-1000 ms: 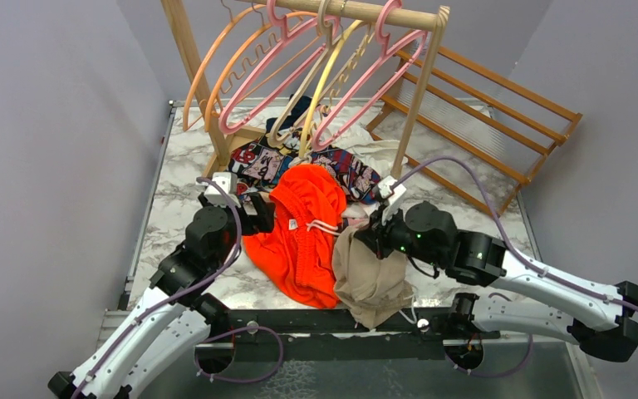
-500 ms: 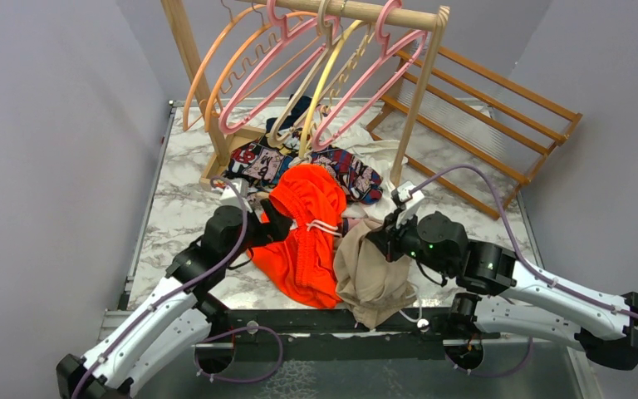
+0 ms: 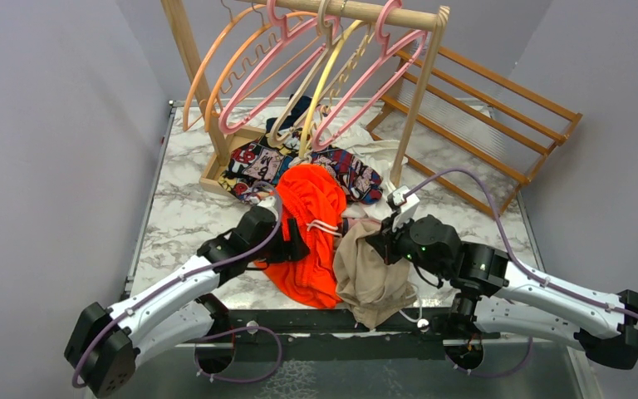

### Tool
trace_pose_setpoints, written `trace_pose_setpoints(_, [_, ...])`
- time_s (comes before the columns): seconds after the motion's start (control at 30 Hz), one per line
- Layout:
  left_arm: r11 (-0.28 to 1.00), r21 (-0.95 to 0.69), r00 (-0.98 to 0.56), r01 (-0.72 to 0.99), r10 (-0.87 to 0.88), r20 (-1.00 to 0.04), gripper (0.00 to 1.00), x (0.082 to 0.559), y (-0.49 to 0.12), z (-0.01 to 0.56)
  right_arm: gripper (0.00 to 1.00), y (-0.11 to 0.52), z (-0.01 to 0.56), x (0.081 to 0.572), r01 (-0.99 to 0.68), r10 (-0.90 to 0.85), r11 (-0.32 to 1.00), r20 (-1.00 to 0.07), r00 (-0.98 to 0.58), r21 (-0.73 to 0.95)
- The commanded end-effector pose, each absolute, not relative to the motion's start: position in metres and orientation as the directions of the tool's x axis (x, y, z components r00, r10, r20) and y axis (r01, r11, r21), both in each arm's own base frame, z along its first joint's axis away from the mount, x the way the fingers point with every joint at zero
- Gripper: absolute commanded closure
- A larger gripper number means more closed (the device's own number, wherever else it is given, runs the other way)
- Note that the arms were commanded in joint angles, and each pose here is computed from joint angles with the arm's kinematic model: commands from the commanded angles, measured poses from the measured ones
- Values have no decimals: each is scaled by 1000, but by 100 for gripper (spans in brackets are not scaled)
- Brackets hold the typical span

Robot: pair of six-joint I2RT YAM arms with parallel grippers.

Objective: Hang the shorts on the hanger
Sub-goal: Adjust the shorts at the center of the board.

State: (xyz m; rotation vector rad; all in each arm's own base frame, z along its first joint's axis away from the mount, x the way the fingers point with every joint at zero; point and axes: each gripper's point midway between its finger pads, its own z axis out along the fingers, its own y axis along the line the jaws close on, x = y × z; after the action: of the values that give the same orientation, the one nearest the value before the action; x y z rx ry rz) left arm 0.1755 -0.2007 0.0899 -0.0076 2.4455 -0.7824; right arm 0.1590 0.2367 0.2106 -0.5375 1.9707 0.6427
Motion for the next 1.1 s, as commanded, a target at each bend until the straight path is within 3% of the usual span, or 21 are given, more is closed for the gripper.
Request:
trace_pose_setpoints(0.0, [823, -531, -855, 204, -115, -506, 22, 170, -217, 84, 99, 240, 212, 163, -593, -74, 772, -896, -438, 226])
trace_pose_setpoints(0.23, [834, -500, -845, 235, -79, -529, 57, 170, -226, 83, 99, 238, 213, 163, -592, -78, 775, -896, -436, 221])
trace_pose_setpoints(0.37, [860, -451, -786, 239, -101, -610, 97, 183, -213, 108, 99, 235, 219, 164, -587, -69, 779, -901, -428, 219])
trace_pose_setpoints(0.4, [878, -421, -761, 226, -110, -639, 100, 188, -204, 117, 99, 233, 221, 164, -586, -65, 780, -903, -426, 220])
trace_pose_setpoints(0.63, [983, -172, -574, 65, -104, -812, 100, 216, -128, 188, 99, 227, 240, 166, -585, -40, 783, -921, -387, 212])
trace_pose_setpoints(0.77, [996, -55, -533, -67, -82, -842, 100, 221, -89, 210, 99, 225, 250, 167, -587, -27, 782, -929, -369, 211])
trace_pose_setpoints(1.07, [974, -5, -490, -225, -118, -864, 100, 245, -41, 230, 99, 231, 247, 165, -607, -38, 766, -928, -371, 211])
